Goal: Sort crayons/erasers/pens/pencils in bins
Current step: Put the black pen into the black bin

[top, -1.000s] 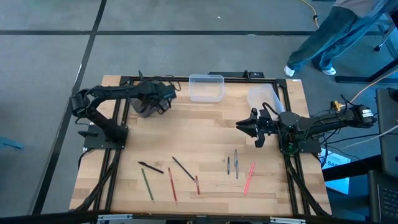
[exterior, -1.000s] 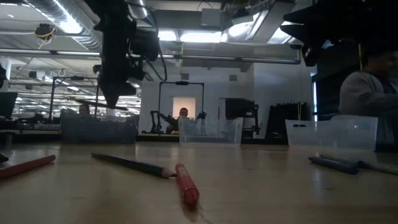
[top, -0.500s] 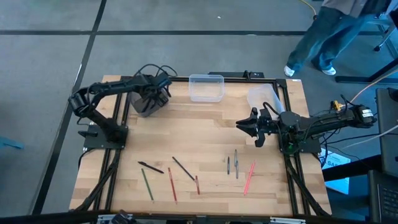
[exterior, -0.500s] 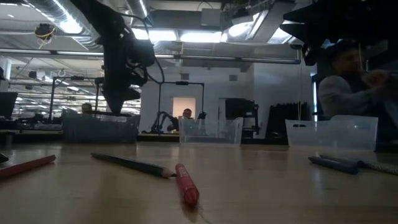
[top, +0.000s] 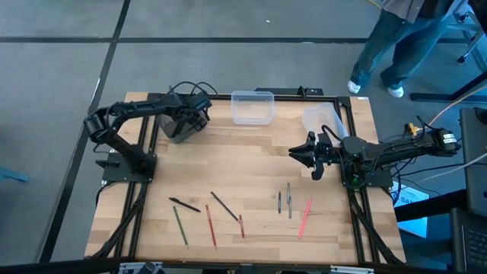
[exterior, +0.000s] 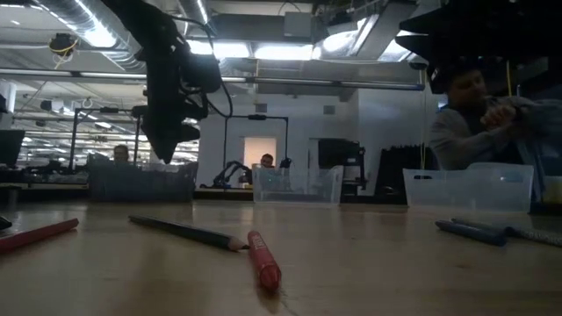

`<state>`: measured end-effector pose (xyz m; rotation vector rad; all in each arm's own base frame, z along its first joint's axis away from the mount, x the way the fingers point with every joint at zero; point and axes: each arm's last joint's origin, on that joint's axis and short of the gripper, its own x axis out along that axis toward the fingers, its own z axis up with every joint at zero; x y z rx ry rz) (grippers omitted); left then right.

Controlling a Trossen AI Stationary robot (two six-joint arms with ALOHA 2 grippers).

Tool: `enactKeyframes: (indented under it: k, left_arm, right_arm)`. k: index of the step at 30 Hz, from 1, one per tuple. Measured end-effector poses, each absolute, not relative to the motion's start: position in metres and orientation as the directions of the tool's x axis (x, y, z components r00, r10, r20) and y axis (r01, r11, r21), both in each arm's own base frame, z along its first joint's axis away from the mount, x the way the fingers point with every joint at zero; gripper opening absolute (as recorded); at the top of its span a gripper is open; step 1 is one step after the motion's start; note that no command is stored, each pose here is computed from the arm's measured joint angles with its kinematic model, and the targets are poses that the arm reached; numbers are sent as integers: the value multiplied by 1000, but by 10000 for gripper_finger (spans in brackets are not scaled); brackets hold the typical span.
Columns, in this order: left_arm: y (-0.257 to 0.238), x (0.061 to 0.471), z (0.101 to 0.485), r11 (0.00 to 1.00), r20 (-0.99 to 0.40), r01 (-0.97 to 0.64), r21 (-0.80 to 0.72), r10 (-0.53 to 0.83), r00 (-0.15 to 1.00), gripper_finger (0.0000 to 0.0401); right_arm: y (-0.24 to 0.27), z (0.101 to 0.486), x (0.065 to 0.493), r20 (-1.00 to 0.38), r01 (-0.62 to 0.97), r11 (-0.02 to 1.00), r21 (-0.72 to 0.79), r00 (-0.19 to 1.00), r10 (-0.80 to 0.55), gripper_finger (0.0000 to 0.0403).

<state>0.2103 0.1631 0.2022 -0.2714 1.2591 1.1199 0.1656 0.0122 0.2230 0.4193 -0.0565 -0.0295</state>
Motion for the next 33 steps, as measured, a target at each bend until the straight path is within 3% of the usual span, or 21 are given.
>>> enactKeyframes:
  k: [5,10,13,17,19,22,26,33]
  left_arm:
    - [145,226,203,533,-840,-753,387,540,-50,110]
    - [114,251,205,628,-822,-697,345,561,99,113]
    - [90,270,208,703,-801,-653,282,547,243,113]
    - [50,298,217,831,-738,-545,110,436,515,113]
    - [24,315,219,901,-678,-432,38,341,651,114]
    - [-15,333,213,964,-604,-268,6,217,767,114]
    - [-55,346,196,993,-569,-120,10,104,816,114]
    - [-108,340,191,993,-613,96,63,-37,789,114]
  right_arm:
    - [12,223,166,50,29,912,409,997,-54,97]
    - [11,223,166,51,39,912,408,997,-66,97]
    - [11,223,166,51,42,912,408,996,-68,97]
    - [11,223,166,51,41,911,410,996,-68,97]
    - [11,223,166,52,41,911,411,996,-68,97]
    - [11,223,166,53,40,911,412,996,-68,97]
    - [11,223,166,52,40,907,418,996,-68,97]
    - [12,223,166,46,32,902,431,997,-57,97]
